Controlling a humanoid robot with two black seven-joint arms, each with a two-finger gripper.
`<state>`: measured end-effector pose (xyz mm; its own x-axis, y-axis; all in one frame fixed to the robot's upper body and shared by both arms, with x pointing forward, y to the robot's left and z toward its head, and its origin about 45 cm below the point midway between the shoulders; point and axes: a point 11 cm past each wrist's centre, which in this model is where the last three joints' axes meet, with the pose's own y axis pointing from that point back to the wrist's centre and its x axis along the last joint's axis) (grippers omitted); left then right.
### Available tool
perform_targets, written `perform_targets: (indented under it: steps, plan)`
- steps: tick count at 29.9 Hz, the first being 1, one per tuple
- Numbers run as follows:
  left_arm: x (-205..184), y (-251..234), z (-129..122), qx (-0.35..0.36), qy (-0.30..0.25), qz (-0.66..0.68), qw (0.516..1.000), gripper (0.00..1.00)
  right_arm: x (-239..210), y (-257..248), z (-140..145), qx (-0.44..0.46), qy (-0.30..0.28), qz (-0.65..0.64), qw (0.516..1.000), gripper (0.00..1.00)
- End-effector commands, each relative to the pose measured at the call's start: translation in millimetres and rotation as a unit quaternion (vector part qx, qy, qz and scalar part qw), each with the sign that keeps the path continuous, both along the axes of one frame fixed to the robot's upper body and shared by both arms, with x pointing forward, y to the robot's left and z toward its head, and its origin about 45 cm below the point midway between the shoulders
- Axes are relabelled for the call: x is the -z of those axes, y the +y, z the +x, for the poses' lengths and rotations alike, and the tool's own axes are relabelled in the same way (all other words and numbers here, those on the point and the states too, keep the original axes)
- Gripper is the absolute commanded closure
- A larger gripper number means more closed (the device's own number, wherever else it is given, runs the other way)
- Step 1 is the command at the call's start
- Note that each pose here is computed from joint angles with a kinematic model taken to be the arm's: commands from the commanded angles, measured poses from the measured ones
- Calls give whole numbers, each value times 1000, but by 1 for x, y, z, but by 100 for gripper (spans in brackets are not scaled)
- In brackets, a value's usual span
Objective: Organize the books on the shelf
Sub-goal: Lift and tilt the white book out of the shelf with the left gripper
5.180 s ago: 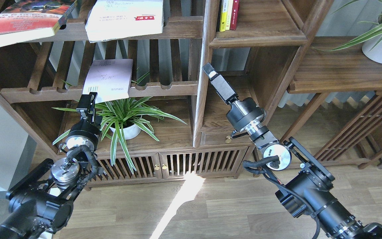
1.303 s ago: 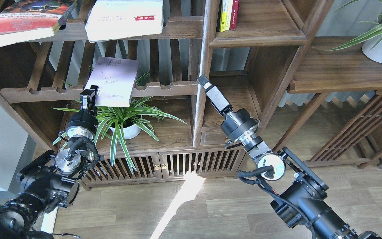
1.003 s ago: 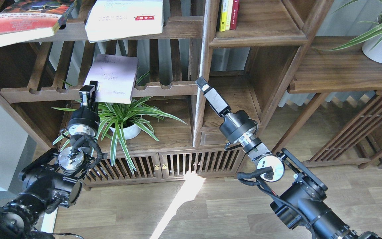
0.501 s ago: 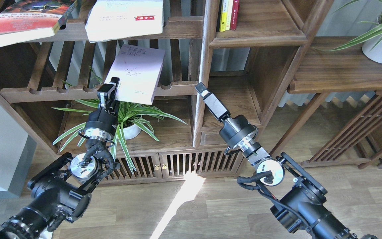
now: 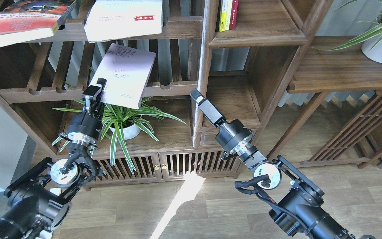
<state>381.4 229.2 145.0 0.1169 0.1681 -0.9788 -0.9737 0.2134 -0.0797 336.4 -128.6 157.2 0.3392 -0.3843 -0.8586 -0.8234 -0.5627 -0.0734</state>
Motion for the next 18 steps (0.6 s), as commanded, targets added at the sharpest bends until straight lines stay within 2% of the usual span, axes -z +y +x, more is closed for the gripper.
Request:
perform_targets:
  steps: [1, 18]
  plan:
    - [5, -1, -21, 11, 3, -6, 1000, 98, 3, 5, -3, -8, 4, -3, 1000, 0]
    - [-19, -5, -75, 34, -45, -15, 998, 98, 16, 7, -5, -15, 18, -18, 1000, 0]
